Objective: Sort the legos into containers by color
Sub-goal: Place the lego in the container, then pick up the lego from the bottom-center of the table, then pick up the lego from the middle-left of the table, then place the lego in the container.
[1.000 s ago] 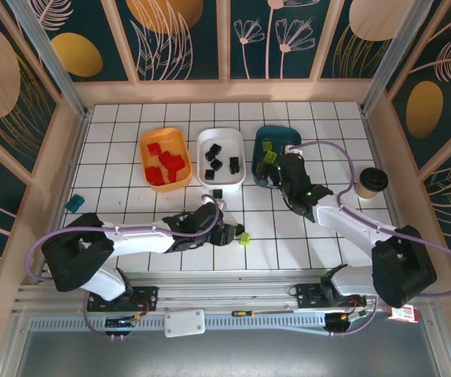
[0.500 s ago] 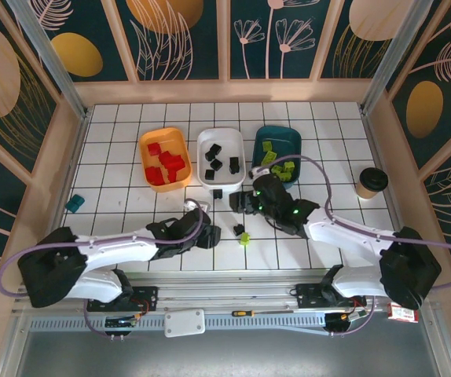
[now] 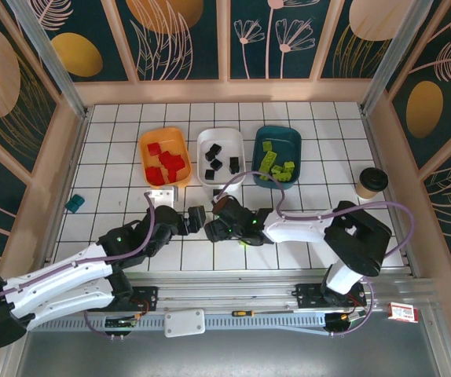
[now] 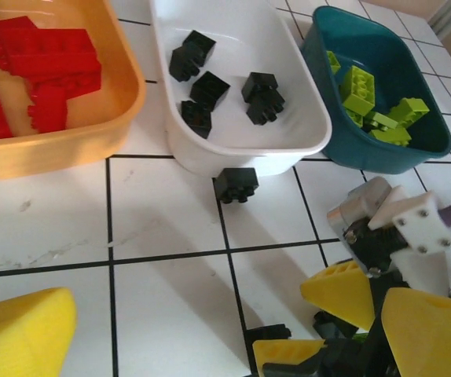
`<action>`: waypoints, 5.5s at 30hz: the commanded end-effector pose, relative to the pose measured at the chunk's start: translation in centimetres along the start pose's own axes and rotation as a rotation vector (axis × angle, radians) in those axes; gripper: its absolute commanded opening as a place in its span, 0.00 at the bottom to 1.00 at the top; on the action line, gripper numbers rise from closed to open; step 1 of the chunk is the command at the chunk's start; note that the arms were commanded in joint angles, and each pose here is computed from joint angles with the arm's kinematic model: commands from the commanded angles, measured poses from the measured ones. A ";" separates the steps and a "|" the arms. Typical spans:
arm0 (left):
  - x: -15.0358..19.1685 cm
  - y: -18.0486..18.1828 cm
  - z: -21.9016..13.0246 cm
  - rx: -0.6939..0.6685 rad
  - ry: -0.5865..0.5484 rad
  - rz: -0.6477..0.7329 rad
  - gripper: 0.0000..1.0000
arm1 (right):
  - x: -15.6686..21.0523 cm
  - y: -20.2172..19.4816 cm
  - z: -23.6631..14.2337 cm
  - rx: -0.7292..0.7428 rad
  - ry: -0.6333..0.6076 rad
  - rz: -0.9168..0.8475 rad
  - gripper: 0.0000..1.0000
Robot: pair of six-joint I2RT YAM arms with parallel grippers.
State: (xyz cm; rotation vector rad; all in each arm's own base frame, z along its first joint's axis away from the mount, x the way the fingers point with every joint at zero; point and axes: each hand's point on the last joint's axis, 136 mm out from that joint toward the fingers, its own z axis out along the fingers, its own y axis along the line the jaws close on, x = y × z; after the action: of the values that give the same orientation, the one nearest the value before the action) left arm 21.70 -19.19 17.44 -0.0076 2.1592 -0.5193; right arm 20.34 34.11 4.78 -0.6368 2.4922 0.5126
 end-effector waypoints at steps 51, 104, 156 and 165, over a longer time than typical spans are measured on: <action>7.0 -4.5 5.9 0.142 0.259 0.155 0.97 | -20.6 -10.2 -5.0 0.088 -0.458 0.285 0.67; 12.6 -3.1 13.1 -0.083 0.448 0.350 0.73 | -8.7 -15.9 -13.9 0.164 -0.546 0.440 0.69; -6.7 -1.0 27.3 -0.236 0.220 0.152 0.17 | 1.2 -11.3 -9.6 0.062 -0.251 0.385 0.69; -9.3 -2.5 27.2 -0.204 0.173 0.129 0.56 | 5.5 -4.4 -8.2 -0.005 -0.093 0.240 0.70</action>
State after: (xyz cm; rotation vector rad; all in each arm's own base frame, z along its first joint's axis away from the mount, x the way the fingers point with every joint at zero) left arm 47.40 -29.30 8.06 0.0760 2.4070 -0.1969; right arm 16.20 24.42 7.59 -0.3174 2.4616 0.6607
